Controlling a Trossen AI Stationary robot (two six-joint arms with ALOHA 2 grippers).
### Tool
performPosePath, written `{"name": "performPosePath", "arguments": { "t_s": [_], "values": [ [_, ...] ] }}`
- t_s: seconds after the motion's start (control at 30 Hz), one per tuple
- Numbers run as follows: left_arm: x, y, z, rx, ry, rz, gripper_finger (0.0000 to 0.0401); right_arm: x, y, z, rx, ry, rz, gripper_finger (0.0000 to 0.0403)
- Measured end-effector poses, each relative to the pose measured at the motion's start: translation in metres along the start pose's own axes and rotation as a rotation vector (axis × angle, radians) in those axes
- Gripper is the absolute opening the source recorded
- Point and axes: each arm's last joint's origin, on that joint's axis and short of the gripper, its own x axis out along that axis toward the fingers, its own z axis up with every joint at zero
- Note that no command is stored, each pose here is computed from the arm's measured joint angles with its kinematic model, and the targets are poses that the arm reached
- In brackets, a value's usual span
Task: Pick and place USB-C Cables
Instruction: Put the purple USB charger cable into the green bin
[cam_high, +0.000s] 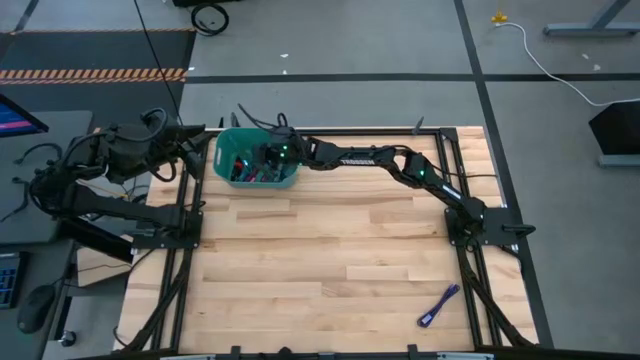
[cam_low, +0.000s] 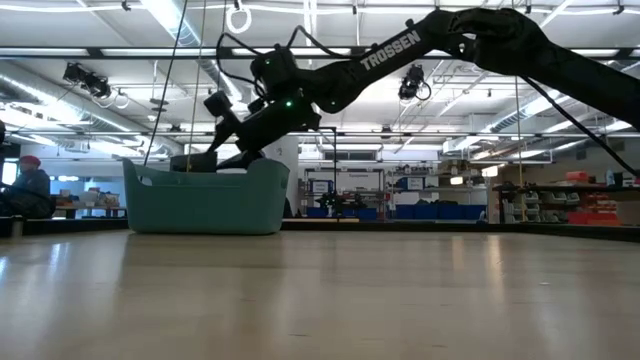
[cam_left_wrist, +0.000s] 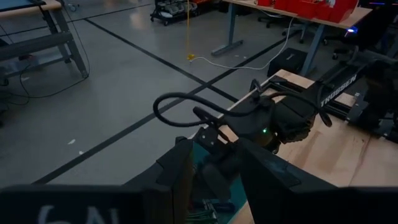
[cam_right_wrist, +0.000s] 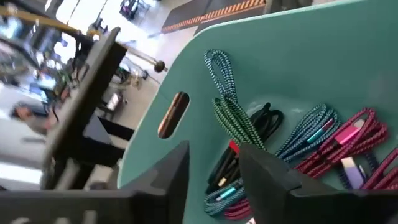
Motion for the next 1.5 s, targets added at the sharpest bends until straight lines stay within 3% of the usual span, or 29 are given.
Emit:
{"name": "performPosePath", "arguments": {
  "t_s": [0.17, 0.33, 0.47, 0.6, 0.7, 0.8, 0.93, 1.03, 1.17, 1.3, 1.5],
  "values": [
    [0.0, 0.0, 0.0, 0.0, 0.0, 0.0, 0.0133, -0.006, 0.005, 0.014, -0.063, 0.047, 0.074, 0.0185],
    [0.0, 0.0, 0.0, -0.001, 0.0, 0.0, 0.0133, -0.03, 0.032, 0.032, -0.001, 0.008, 0.088, 0.0174],
    [0.0, 0.0, 0.0, -0.002, 0.0, -0.001, 0.0133, -0.047, 0.055, 0.014, 0.042, 0.008, 0.002, 0.0148],
    [0.0, 0.0, 0.0, -0.022, 0.0, -0.001, 0.0133, -0.056, 0.068, -0.004, -0.016, 0.054, -0.024, 0.0134],
    [0.0, 0.0, 0.0, -0.022, 0.0, -0.002, 0.0133, -0.071, 0.069, -0.004, -0.1, 0.11, -0.13, 0.0129],
    [0.0, 0.0, 0.0, -0.021, 0.001, -0.004, 0.0133, -0.095, 0.063, 0.001, -0.161, 0.135, -0.358, 0.0116],
    [0.0, 0.0, 0.0, -0.021, 0.001, -0.004, 0.0133, -0.134, 0.061, 0.008, -0.364, 0.199, -0.594, 0.0075],
    [0.0, 0.0, 0.0, -0.021, 0.001, -0.004, 0.0133, -0.163, 0.059, 0.001, -0.457, 0.31, -0.676, 0.0036],
    [0.0, 0.0, 0.0, -0.019, 0.002, -0.004, 0.0133, -0.2, 0.051, -0.022, -0.492, 0.466, -0.676, 0.0006],
    [0.0, 0.0, 0.0, -0.019, 0.002, -0.004, 0.0133, -0.25, 0.036, -0.053, -0.416, 0.6, -0.67, 0.0014],
    [0.0, 0.0, 0.0, -0.018, 0.002, -0.003, 0.0133, -0.327, 0.016, -0.097, -0.108, 0.737, -0.713, 0.0006]
  ]
}}
